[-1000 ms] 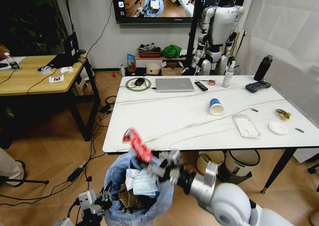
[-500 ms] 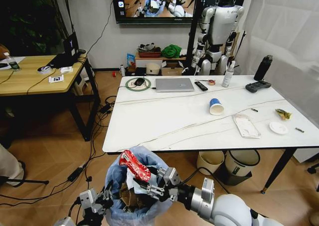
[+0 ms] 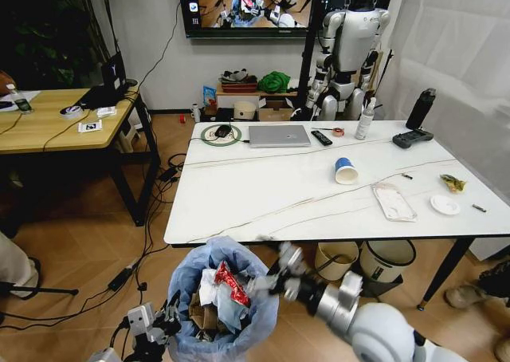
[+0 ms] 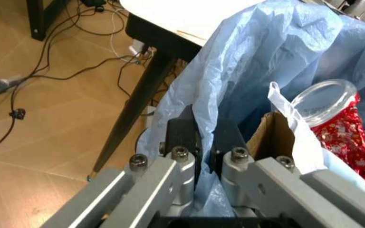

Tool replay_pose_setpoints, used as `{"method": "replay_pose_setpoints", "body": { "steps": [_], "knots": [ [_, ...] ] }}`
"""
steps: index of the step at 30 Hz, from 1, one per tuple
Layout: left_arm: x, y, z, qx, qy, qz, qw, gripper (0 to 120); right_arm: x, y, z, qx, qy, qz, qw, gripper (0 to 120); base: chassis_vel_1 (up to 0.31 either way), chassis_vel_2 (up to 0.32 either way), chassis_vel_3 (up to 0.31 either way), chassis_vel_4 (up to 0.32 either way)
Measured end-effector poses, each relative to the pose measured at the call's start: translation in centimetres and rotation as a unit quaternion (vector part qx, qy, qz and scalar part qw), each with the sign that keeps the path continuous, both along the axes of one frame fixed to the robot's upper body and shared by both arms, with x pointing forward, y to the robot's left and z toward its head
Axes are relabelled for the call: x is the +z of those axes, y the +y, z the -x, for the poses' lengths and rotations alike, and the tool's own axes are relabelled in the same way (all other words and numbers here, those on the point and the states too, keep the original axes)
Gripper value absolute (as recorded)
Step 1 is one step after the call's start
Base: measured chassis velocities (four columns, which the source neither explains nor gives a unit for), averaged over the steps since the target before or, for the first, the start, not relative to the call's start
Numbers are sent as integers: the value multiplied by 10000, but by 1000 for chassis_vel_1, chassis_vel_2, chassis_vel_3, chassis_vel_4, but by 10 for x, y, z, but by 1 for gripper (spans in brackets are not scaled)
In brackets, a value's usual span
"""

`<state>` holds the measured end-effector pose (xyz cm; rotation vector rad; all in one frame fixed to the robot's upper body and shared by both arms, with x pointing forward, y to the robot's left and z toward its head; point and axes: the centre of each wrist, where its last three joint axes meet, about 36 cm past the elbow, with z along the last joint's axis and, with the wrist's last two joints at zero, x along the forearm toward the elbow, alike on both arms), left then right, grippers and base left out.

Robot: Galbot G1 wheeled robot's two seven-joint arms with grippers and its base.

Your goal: Pick up the trash bin and place the trash from the table into it.

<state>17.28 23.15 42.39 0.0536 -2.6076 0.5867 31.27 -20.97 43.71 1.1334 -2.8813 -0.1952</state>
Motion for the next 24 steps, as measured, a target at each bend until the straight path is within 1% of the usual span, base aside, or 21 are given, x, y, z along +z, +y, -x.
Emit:
{"method": "replay_pose_setpoints", "body": {
  "steps": [1, 4, 6, 7, 8, 9, 10, 11, 12, 13, 15, 18, 19, 22, 24],
  "knots": [
    [0, 0, 0, 0, 0, 0, 10000, 0, 0, 0, 0, 0, 0, 0, 10000, 100, 0, 0, 0, 0],
    [-6, 1, 0, -60, 14, -68, 10000, 0, -16, -26, -2, -792, -224, 103, 9966, 100, 0, 0, 0, 0],
    [-11, 2, 1, -71, 41, -91, 9999, 0, -25, -39, 0, -1180, -263, 153, 9926, 100, 0, 0, 0, 0],
    [-11, 2, 1, -71, 41, -91, 9999, 0, -25, -39, 0, -1180, -263, 153, 9926, 100, 0, 0, 0, 0],
    [-12, 2, 1, -77, 53, -96, 9999, 0, -28, -42, 1, -1317, -279, 162, 9908, 100, 0, 0, 0, 0],
    [-17, 3, 3, -119, 78, -134, 9998, 0, -34, -51, 2, -1706, -333, 129, 9847, 100, 0, 0, 0, 0],
    [-20, 3, 3, -141, 94, -157, 9997, 0, -37, -52, 4, -1888, -333, 80, 9814, 100, 0, 0, 0, 0],
    [-22, 4, 4, -166, 115, -178, 9996, 0, -44, -55, 8, -2219, -345, 18, 9745, 100, 0, 0, 0, 0],
    [-24, 5, 4, -182, 125, -189, 9996, 0, -47, -56, 9, -2395, -380, 36, 9702, 100, 0, 0, 0, 0],
    [-24, 5, 4, -182, 125, -189, 9996, 0, -47, -56, 9, -2395, -380, 36, 9702, 100, 0, 0, 0, 0],
    [-26, 7, 4, -215, 118, -227, 9994, 0, -53, -63, 16, -2755, -420, 110, 9603, 100, 0, 0, 0, 0],
    [-28, 9, 3, -193, 89, -254, 9995, 0, -61, -73, 28, -2961, -469, 145, 9539, 100, 0, 0, 0, 0],
    [-30, 9, 4, -191, 96, -250, 9995, 0, -66, -79, 34, -3042, -548, 235, 9507, 100, 0, 0, 0, 0],
    [-34, 10, 6, -223, 127, -251, 9994, 0, -72, -85, 43, -3038, -647, 298, 9501, 100, 0, 0, 0, 0],
    [-39, 13, 9, -291, 187, -299, 9990, 0, -80, -88, 57, -3066, -730, 375, 9483, 100, 0, 0, 0, 0]
  ]
}}
